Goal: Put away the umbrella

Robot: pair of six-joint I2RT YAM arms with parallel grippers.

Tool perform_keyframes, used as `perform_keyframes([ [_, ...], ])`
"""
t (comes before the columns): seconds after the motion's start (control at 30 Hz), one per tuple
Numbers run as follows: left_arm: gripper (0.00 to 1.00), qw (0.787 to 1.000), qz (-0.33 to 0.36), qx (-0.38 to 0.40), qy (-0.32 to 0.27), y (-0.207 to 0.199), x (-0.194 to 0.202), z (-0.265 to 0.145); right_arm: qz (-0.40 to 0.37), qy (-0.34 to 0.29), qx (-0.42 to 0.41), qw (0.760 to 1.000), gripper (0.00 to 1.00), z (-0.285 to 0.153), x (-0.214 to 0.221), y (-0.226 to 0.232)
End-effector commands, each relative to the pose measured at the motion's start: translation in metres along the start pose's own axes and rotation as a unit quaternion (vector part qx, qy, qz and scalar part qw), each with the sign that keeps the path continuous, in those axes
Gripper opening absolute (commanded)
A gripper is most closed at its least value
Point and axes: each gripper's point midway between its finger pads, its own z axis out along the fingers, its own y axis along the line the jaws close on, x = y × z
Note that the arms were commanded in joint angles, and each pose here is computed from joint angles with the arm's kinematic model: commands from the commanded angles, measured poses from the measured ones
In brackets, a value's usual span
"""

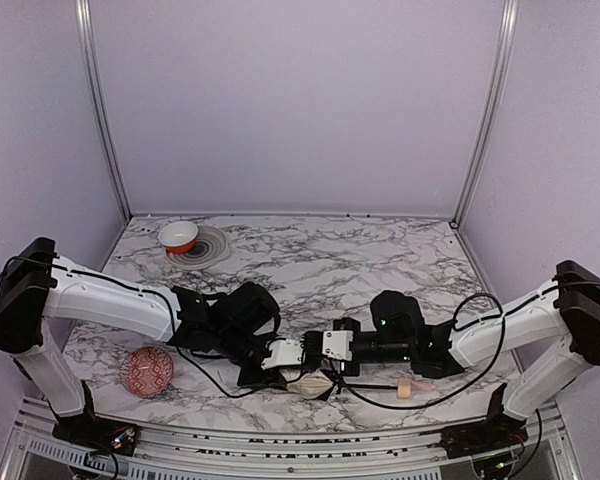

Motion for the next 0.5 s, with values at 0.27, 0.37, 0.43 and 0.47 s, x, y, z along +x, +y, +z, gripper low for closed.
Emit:
perform_keyframes([
  [0.27, 0.0, 0.989, -0.141, 0.031, -0.023, -0.011, 0.044, 0.0, -0.059, -0.164, 0.103, 0.979, 0.0, -0.042, -0.083, -0.047],
  [0.37, 0.0, 0.988, -0.153, 0.031, -0.004, -0.007, 0.047, 0.007, -0.07, -0.176, 0.106, 0.976, 0.0, -0.042, -0.095, -0.05],
  [0.43, 0.0, 0.986, -0.161, 0.032, 0.0, -0.003, 0.046, 0.012, -0.084, -0.185, 0.104, 0.974, 0.0, -0.039, -0.105, -0.048],
  [0.47, 0.0, 0.986, -0.163, 0.033, 0.001, -0.002, 0.044, 0.015, -0.092, -0.193, 0.104, 0.971, 0.0, -0.037, -0.113, -0.045],
])
